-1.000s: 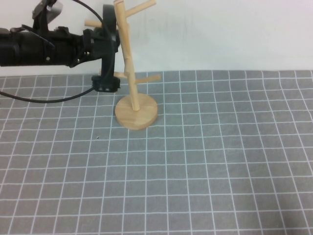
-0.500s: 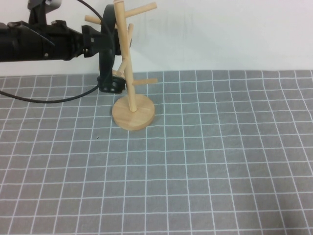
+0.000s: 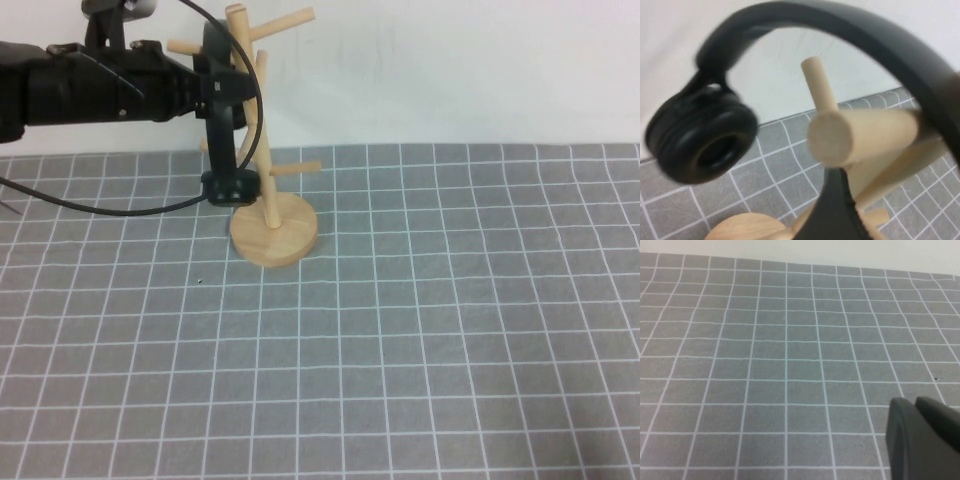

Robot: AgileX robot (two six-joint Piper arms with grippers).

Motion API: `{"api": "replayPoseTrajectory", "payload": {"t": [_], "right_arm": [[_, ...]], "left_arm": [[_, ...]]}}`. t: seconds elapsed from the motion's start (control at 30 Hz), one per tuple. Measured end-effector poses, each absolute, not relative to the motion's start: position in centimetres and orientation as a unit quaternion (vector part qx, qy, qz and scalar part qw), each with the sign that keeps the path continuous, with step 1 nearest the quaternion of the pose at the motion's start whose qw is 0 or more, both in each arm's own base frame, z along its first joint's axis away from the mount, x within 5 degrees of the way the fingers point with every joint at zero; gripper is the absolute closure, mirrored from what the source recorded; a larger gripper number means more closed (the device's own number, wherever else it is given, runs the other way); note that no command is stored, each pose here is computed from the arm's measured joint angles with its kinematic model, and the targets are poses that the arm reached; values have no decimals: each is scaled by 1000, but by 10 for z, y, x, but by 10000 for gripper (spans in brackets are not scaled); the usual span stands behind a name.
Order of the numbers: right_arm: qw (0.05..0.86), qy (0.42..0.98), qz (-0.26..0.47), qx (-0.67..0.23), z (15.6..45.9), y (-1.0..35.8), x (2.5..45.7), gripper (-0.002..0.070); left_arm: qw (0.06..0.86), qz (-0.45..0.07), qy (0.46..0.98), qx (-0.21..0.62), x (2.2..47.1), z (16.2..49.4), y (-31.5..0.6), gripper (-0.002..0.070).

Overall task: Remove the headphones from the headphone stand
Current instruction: Pick up the headphones from the headphone stand

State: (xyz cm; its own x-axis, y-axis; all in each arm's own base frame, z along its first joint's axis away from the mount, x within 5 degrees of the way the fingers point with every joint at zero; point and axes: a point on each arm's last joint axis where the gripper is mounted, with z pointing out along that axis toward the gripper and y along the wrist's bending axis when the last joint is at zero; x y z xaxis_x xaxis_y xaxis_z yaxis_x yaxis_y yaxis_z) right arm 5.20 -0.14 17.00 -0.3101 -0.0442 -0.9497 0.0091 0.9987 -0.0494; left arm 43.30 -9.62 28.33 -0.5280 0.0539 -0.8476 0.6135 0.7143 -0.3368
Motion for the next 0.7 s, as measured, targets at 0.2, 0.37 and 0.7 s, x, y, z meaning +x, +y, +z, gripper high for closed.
{"api": "replayPoseTrajectory", "payload": {"t": [0.2, 0.37, 0.7], "right_arm": [[587, 809, -23, -11, 170, -1, 52, 685], [587, 809, -23, -11, 170, -1, 52, 685], [587, 809, -23, -11, 170, -1, 52, 685]], "left_arm": [[429, -319, 822, 198, 438, 269, -97, 200], [426, -323, 822, 194, 440, 266, -98, 231], [411, -360, 812, 204, 434, 268, -105, 507]]}}
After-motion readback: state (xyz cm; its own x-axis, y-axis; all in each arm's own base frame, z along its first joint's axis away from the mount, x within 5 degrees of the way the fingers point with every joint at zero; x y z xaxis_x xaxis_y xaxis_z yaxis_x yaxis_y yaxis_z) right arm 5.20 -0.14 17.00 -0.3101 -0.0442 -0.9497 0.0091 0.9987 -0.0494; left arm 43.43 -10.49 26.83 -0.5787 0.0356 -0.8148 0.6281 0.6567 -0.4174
